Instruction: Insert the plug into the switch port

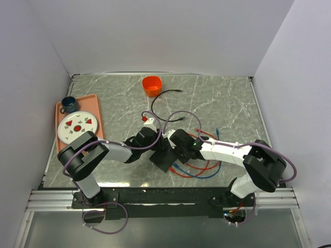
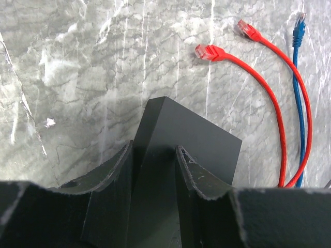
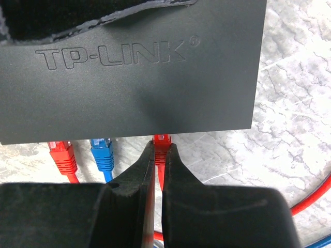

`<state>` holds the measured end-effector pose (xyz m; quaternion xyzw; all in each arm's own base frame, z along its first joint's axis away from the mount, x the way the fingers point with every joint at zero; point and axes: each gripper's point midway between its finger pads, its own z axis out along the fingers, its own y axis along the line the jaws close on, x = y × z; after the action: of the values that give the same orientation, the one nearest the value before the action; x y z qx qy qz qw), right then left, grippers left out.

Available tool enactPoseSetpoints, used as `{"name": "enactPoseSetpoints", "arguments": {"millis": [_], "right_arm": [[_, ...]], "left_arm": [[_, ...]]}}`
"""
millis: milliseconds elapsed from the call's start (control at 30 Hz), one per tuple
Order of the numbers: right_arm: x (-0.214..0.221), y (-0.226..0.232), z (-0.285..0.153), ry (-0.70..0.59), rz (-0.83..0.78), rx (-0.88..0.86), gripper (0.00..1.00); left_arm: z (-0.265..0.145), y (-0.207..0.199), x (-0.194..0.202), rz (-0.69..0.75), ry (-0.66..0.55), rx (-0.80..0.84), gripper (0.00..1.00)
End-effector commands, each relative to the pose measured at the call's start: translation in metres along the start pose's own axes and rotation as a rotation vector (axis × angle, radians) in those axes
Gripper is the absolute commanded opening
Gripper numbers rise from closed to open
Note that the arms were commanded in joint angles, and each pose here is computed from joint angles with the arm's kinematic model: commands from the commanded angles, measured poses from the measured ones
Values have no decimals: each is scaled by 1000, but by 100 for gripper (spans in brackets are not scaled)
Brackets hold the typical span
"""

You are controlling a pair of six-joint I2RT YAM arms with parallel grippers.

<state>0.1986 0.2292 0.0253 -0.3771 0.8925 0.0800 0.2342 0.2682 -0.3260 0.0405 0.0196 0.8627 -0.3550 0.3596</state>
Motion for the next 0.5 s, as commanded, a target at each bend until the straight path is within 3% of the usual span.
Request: {"name": "enactPoseSetpoints", "arguments": {"millis": [0,233,333,467], "right_arm": [[-231,-10,-95,-901,161,-12,0],[-232,-8,-87,-883,165,-16,0],[-222,-7,-78,-834,160,-16,0],[-205,-8,-60,-766,163,-9,0]], "left_arm": [[-53,-109,97,-63,399,421,35],[-59,-111,108,-52,414,410,39],[-56,-98,103,-39,384,326,47],[-48,-70,84,10,300,131,67]]}}
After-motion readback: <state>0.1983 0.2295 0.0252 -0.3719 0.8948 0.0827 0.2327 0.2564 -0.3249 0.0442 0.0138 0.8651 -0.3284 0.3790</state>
